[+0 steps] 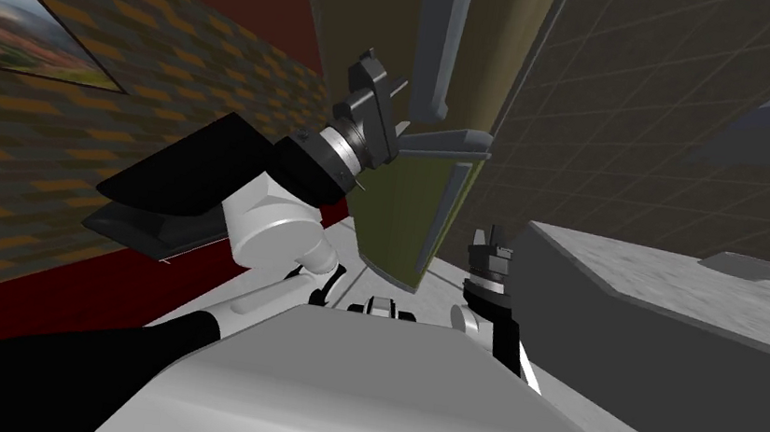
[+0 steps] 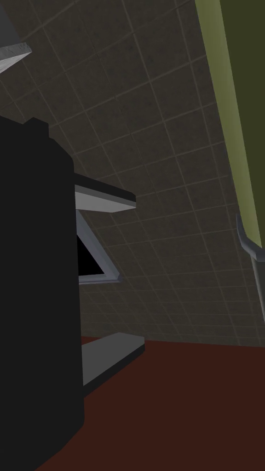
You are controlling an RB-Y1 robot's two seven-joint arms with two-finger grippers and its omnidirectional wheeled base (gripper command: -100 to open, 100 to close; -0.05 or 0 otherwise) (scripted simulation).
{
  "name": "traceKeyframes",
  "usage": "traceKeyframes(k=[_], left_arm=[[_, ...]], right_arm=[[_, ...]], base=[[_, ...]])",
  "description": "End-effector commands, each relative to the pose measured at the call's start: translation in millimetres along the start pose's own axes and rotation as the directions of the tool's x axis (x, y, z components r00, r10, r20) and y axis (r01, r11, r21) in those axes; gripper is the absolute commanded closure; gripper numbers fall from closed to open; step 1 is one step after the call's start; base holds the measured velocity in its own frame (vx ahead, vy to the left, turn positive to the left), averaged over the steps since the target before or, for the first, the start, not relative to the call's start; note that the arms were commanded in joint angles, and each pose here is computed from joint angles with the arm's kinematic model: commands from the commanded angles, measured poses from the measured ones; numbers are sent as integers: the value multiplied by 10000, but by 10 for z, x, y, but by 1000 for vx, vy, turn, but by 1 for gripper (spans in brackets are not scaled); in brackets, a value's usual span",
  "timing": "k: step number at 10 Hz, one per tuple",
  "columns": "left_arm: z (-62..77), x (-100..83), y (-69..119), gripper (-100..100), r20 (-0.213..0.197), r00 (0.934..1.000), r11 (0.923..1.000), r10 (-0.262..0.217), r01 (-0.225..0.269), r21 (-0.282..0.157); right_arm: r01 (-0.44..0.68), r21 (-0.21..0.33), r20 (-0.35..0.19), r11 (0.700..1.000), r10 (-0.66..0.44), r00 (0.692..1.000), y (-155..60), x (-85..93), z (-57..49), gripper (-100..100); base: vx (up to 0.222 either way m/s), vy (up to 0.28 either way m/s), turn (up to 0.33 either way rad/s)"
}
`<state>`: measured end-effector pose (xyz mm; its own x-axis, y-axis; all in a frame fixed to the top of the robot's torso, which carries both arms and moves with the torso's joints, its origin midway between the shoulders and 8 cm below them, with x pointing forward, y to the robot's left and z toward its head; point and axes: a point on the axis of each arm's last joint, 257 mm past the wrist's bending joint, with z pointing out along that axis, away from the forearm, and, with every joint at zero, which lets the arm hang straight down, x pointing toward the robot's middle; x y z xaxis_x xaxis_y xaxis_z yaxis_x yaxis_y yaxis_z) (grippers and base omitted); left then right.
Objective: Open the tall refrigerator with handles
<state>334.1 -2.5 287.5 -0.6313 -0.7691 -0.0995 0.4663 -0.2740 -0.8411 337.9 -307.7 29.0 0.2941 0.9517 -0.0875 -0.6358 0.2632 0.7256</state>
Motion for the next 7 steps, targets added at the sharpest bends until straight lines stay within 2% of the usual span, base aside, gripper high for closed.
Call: traceKeyframes(k=[1,3,4,6,7], left_arm=[[2,132,-47,100,-414,9987,9995,-294,299,121],[-2,264,-95,100,-832,9948,9979,-583,603,217],[-2,264,-95,100,-832,9948,9979,-583,603,217],[-10,394,-142,100,-1254,9883,9954,-868,911,290],[-10,394,-142,100,-1254,9883,9954,-868,911,290]], right_arm=[[1,-2,-1,10000,-1,10000,1,0,0,0],[4,-2,-2,10000,-4,10000,0,-1,0,0],[4,-1,-2,10000,-4,10000,0,-1,0,0],[3,-1,-2,10000,-3,10000,0,-1,0,0],[4,-1,-2,10000,-4,10000,0,-1,0,0]], base=[[-37,339,-158],[-26,360,-145],[-41,244,-43],[-50,288,-92],[-31,232,-66]])
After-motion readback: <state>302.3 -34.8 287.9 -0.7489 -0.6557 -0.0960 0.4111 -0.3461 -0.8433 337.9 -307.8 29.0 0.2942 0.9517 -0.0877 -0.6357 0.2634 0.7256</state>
